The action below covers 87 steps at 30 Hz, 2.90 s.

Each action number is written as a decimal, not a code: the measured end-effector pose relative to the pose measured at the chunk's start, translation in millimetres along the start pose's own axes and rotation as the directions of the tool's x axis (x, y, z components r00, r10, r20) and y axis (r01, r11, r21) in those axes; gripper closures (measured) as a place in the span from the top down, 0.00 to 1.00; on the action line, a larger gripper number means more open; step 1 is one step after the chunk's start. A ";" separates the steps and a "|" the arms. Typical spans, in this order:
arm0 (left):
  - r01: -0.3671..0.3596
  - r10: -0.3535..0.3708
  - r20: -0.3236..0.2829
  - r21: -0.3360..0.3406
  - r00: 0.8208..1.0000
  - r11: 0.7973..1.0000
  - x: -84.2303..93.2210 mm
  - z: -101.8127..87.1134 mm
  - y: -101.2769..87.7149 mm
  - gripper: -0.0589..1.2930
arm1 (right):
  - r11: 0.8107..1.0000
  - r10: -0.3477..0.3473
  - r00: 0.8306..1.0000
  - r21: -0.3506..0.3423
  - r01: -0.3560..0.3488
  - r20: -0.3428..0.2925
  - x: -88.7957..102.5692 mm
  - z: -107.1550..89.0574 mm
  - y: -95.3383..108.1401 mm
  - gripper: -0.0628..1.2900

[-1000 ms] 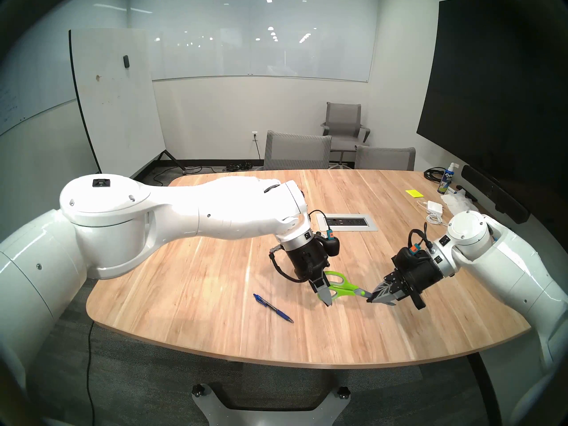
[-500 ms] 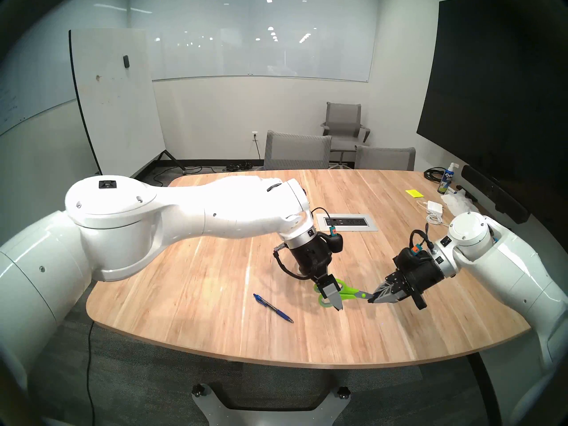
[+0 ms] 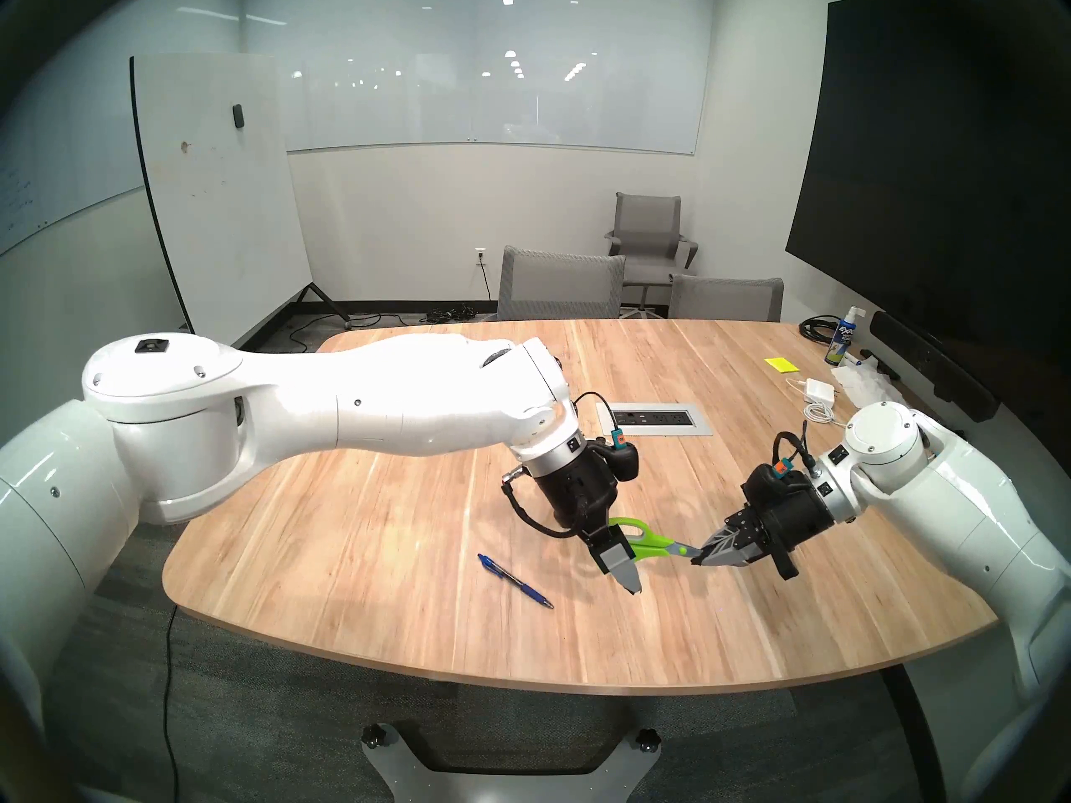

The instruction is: Place the pen, the marker, and the scissors into the pen holder

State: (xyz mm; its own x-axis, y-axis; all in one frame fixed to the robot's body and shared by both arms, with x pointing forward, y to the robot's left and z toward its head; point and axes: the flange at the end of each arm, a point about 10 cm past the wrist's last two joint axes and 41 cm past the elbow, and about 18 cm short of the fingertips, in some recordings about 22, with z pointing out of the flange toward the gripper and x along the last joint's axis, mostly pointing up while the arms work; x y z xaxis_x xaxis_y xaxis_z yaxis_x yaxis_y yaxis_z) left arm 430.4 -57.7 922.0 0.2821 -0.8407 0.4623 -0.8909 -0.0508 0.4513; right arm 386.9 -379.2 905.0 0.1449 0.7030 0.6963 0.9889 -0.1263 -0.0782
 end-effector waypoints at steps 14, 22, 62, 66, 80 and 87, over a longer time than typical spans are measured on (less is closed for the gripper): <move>-0.039 0.058 -0.140 0.138 0.988 0.990 -16.4 -16.9 12.6 0.98 | 0.996 0.078 0.996 -0.029 -0.079 -0.044 2.5 -6.5 6.1 0.03; -0.035 0.091 -0.254 0.215 0.963 0.976 -28.0 -16.3 17.9 0.98 | 0.989 0.144 0.985 -0.023 -0.147 -0.093 5.2 -18.2 10.0 0.03; 0.141 0.060 -0.453 0.397 0.890 0.907 -64.5 -11.6 27.0 0.98 | 0.960 0.273 0.944 -0.007 -0.279 -0.183 20.7 -32.9 26.8 0.03; 0.136 0.075 -0.461 0.408 0.884 0.903 -64.6 -14.6 36.5 0.98 | 0.957 0.281 0.941 -0.018 -0.290 -0.188 20.9 -35.6 29.5 0.03; 0.155 0.117 -0.503 0.467 0.856 0.870 -75.4 -9.9 52.5 0.98 | 0.942 0.303 0.924 -0.077 -0.328 -0.233 27.7 -55.2 41.3 0.03; 0.180 0.133 -0.540 0.487 0.831 0.855 -81.9 -4.3 52.0 0.98 | 0.937 0.307 0.911 -0.082 -0.341 -0.276 36.7 -65.3 41.1 0.03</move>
State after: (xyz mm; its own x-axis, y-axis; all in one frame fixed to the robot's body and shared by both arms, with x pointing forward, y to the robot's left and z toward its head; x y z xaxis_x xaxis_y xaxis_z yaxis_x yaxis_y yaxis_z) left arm 362.5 10.9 910.9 0.3085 -0.4146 0.8561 -0.8842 -0.4568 0.0974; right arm 430.7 -404.3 973.9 0.4264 0.4079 0.8073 0.8742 -0.4152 -0.2519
